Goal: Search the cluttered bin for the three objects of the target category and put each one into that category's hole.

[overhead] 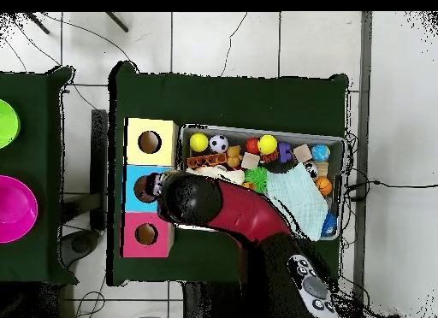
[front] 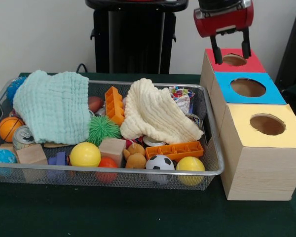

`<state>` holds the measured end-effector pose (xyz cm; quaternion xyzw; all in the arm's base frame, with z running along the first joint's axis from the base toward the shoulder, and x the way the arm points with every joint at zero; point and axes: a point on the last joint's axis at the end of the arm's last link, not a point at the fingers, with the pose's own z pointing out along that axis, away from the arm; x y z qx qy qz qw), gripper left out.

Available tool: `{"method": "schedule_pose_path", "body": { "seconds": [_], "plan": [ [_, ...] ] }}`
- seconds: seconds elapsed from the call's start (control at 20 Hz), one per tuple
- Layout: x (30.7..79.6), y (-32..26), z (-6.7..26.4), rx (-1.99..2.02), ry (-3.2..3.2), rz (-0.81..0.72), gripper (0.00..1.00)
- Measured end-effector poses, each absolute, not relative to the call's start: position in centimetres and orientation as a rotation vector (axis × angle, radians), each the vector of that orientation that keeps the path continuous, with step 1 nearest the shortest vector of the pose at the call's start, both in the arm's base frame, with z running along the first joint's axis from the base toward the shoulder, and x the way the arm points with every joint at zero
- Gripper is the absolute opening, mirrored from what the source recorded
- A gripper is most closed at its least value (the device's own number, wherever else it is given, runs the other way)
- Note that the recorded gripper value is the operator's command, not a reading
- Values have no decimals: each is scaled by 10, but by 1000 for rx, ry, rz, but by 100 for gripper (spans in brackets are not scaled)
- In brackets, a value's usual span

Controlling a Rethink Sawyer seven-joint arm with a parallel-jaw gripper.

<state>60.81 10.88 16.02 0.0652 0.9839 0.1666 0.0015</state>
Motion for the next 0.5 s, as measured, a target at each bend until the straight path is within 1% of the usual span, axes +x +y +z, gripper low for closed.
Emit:
{"method": "schedule_pose_path", "body": {
  "seconds": [0.3,0.5],
  "plan": [
    [612,90,175,236,3064,492,100],
    [612,80,178,257,3060,470,100]
  ]
}}
